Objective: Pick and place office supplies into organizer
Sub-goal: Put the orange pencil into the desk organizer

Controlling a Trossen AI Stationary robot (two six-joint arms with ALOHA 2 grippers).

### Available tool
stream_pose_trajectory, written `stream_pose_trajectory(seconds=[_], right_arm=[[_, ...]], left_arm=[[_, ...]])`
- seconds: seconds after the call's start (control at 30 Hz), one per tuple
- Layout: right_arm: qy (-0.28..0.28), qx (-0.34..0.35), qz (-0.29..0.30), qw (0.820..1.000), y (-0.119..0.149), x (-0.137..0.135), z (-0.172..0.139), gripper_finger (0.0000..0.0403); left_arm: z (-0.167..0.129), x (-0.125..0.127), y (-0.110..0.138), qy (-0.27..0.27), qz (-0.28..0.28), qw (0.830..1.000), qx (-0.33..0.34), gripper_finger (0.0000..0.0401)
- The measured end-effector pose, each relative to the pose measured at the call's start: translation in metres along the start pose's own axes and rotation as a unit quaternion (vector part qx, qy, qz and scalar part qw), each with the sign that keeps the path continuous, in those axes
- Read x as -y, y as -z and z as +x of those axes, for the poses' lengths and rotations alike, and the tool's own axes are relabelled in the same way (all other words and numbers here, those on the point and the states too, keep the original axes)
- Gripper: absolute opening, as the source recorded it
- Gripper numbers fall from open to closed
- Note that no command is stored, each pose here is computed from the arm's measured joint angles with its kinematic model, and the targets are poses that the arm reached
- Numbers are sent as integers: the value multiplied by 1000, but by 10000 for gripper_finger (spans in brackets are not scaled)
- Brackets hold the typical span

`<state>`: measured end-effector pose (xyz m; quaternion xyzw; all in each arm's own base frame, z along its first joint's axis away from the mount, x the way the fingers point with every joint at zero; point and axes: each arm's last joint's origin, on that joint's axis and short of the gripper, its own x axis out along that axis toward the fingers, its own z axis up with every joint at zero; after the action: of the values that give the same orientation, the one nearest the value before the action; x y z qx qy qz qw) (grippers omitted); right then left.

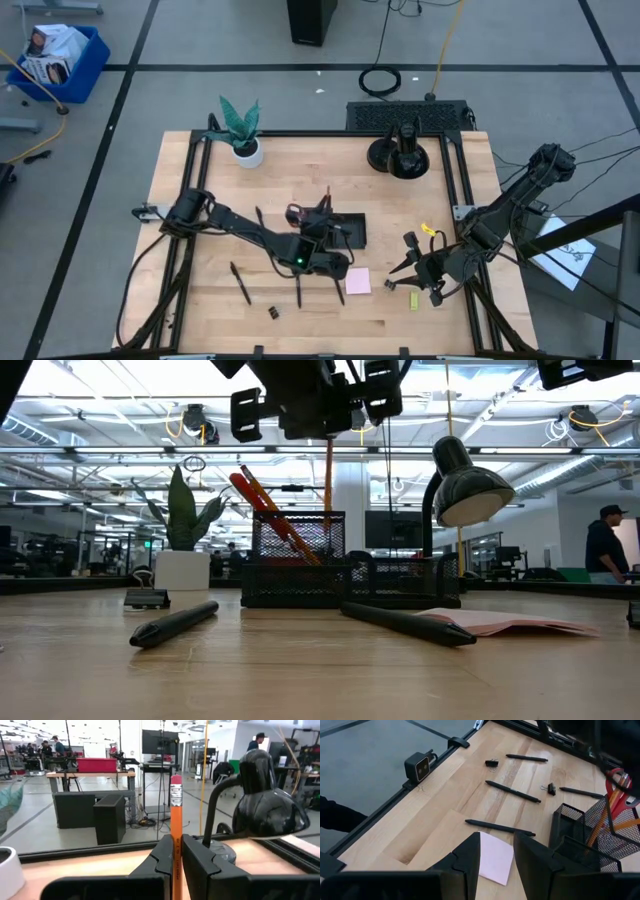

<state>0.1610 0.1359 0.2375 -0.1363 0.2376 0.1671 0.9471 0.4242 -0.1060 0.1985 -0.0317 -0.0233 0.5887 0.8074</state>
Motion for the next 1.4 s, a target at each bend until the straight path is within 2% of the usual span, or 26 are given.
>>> stream_pose_trajectory(seconds=[0.3,0.83,1.4], right_arm=[[0,0,0,1000,0,0,0,112],[0,0,0,1000,0,0,0,112],[-2,0,10,1000,0,0,0,112]], left_arm=[[-1,2,11,4,4,1000,-3,26],[-11,4,14,32,37,999,-24,26],[-11,5,14,44,46,997,-37,26]])
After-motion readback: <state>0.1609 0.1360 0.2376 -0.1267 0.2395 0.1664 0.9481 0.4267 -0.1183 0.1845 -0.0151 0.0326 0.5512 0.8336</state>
